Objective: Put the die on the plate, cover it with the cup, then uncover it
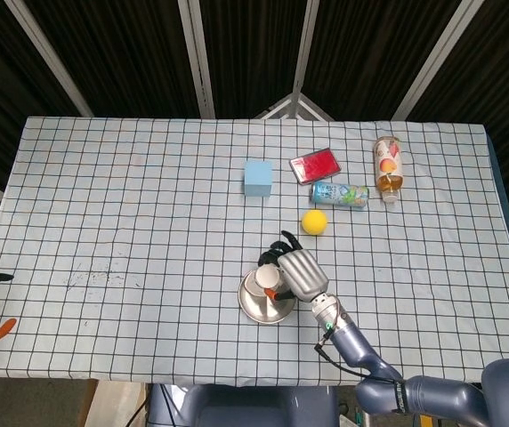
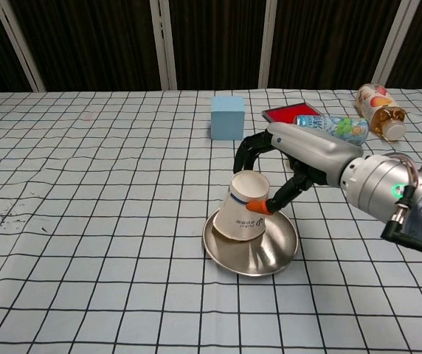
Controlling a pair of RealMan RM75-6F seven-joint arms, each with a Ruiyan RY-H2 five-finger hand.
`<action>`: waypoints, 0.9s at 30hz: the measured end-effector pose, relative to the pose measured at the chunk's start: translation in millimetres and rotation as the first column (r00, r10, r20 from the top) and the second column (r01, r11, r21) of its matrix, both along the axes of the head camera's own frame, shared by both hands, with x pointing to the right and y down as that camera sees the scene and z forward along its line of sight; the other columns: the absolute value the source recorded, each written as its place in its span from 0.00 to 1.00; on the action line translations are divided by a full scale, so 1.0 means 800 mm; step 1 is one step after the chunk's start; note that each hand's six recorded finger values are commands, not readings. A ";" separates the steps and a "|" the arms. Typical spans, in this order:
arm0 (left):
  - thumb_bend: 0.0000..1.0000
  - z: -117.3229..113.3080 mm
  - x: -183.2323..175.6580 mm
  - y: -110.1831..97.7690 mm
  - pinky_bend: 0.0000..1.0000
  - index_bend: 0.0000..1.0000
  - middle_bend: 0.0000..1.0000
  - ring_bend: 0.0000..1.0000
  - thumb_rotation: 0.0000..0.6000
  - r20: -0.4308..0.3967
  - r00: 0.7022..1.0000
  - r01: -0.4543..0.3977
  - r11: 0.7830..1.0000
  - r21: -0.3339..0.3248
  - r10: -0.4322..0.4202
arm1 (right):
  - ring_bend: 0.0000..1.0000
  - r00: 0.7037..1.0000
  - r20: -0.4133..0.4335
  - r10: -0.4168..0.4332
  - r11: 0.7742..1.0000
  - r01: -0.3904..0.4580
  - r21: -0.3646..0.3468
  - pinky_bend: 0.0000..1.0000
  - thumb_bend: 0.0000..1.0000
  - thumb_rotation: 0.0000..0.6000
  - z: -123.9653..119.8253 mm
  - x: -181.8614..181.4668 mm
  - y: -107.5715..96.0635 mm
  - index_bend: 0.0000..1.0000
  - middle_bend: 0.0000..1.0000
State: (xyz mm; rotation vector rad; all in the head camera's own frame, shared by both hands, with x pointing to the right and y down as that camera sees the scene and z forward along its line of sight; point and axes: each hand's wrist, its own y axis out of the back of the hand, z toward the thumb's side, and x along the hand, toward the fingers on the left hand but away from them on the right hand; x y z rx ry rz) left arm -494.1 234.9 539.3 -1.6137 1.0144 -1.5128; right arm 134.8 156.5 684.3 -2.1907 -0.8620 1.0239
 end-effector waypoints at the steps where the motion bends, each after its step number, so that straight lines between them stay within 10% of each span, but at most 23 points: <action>1: 0.30 0.000 0.000 0.000 0.02 0.27 0.00 0.00 1.00 0.000 1.000 -0.001 1.000 0.000 0.001 | 0.23 1.000 -0.002 0.004 1.000 -0.004 0.011 0.00 0.51 1.00 -0.001 0.002 -0.001 0.79 0.49; 15: 0.30 0.002 0.003 0.001 0.02 0.27 0.00 0.00 1.00 0.005 1.000 -0.006 1.000 -0.005 0.006 | 0.23 0.995 -0.057 0.086 0.993 -0.080 0.089 0.00 0.51 1.00 -0.042 0.073 -0.040 0.79 0.49; 27: 0.30 0.004 0.005 0.002 0.02 0.27 0.00 0.00 1.00 0.010 1.000 -0.006 1.000 -0.009 0.006 | 0.23 0.952 -0.274 0.134 0.990 -0.118 0.077 0.00 0.51 1.00 -0.027 0.155 -0.059 0.79 0.49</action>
